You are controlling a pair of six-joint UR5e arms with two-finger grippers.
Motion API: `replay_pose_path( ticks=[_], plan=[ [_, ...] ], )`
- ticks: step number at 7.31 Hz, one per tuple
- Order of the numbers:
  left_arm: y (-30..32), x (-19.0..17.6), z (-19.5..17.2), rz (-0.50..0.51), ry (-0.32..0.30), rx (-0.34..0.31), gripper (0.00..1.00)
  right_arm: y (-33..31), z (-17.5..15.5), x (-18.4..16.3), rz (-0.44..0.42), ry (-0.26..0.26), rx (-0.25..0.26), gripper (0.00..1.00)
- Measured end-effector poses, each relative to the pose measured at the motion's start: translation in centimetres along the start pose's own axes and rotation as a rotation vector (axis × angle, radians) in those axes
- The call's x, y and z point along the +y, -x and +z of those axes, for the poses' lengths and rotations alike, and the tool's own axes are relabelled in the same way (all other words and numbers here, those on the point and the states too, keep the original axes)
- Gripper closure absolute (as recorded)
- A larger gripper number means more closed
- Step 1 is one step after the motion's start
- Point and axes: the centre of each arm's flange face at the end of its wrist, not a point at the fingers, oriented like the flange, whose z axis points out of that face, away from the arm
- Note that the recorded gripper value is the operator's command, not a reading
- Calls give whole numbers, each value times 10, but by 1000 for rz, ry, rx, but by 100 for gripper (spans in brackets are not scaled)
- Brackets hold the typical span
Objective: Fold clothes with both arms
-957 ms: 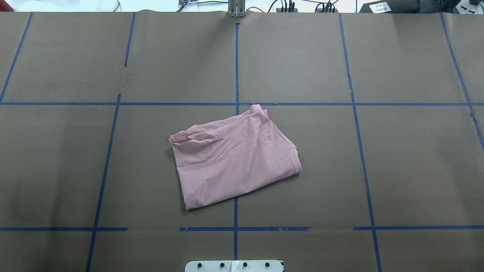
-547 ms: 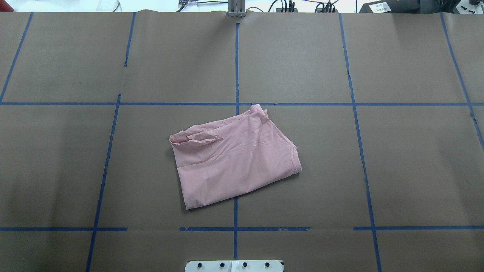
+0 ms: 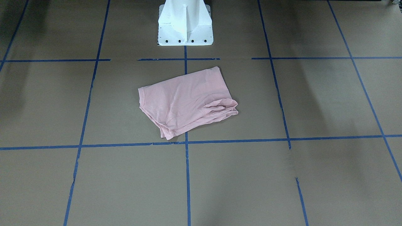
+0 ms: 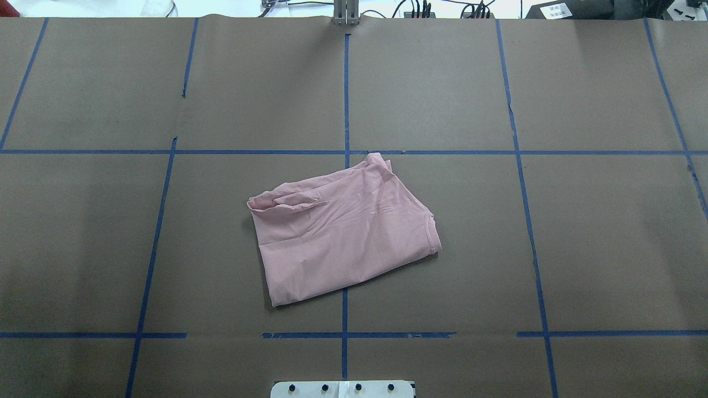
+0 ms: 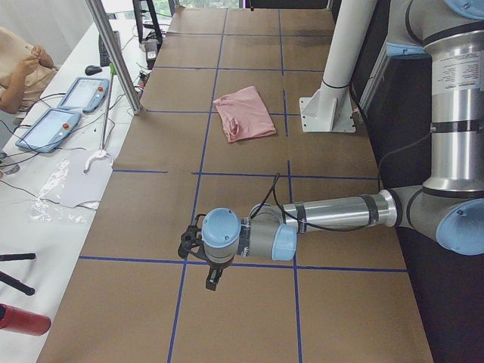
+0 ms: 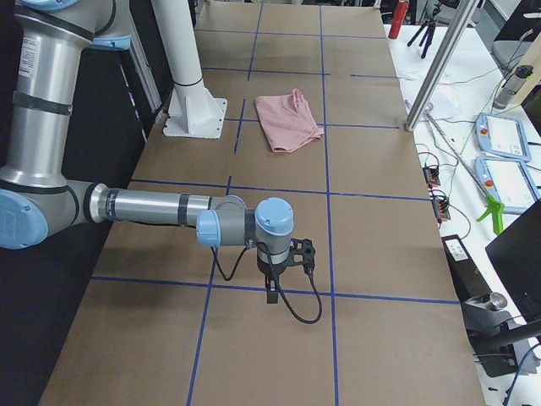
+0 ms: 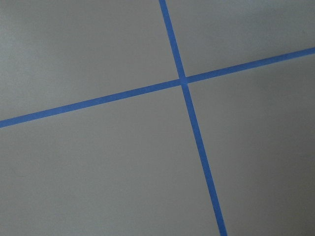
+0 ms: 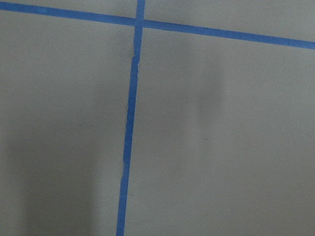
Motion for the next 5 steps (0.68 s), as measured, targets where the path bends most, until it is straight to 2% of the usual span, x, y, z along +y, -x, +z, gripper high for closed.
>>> replay_pose_path(
  ticks=[5],
  plan=[
    [2,4,2,-7,4,0,0,0,-1,0,0,-1,0,0]
  ],
)
